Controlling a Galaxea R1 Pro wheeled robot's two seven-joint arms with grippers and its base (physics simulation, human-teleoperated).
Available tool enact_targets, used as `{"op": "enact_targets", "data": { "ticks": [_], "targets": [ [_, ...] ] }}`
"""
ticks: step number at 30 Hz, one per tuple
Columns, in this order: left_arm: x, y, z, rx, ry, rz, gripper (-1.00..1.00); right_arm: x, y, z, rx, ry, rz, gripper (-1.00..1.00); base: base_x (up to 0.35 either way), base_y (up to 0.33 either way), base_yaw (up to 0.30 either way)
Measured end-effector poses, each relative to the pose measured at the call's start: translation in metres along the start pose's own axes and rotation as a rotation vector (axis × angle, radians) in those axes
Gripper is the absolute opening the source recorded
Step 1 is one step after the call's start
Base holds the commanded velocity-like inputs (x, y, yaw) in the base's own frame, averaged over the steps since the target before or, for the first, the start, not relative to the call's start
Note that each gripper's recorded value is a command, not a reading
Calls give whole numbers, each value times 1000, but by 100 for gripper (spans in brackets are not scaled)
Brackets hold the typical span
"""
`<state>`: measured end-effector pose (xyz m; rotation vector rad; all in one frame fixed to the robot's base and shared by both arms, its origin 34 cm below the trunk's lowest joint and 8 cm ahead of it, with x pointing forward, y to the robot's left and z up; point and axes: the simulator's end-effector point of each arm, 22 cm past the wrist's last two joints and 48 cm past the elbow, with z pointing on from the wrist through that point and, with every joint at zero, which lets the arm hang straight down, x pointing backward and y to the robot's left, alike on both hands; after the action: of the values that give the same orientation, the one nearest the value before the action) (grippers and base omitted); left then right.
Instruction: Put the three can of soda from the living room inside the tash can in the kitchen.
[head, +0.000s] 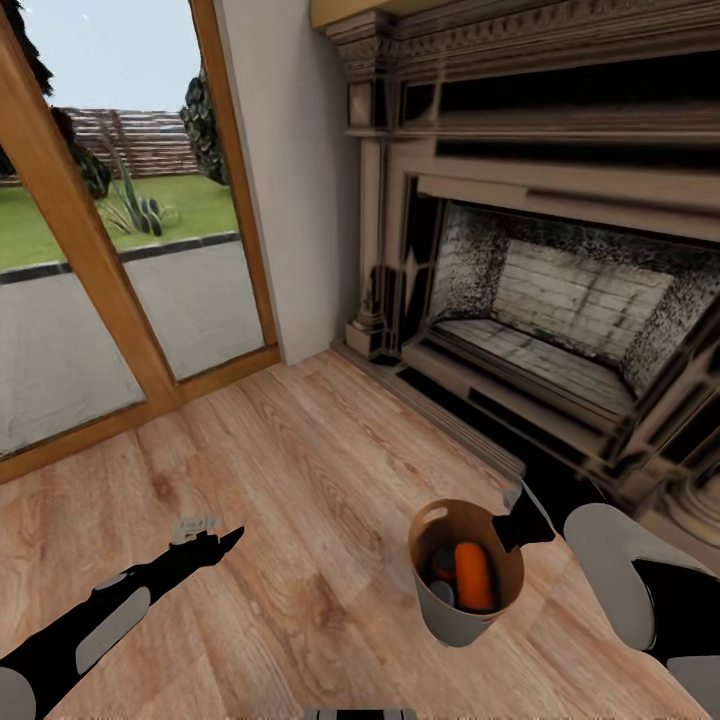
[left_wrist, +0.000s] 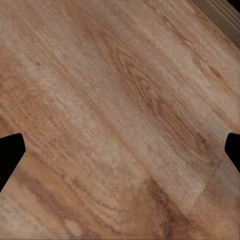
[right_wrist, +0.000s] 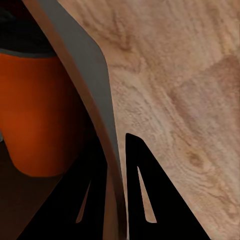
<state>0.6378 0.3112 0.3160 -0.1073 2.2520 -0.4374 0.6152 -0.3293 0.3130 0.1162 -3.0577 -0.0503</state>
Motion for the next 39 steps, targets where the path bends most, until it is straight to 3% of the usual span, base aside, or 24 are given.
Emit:
{"op": "enact_targets", "data": {
  "ticks": [8,15,24,33,39],
  "targets": [
    [18,7,7,-8,30,-8,100,6,-3,19,6,34,-1,-100,0,0,0],
    [18,6,7,-8,29,-8,100,5,-8,17,10,32,4,-100,0,0,0],
    [38,12,14,-15,65,-19,100,12,-9,38,7,68,8,-100,0,0,0],
    [37,13,14,-15,61,-17,100,12,-10,38,7,68,9,-100,0,0,0],
    [51,16,19,-19,81,-25,100,16,-11,51,10,92,7,-100,0,0,0]
  ]
}}
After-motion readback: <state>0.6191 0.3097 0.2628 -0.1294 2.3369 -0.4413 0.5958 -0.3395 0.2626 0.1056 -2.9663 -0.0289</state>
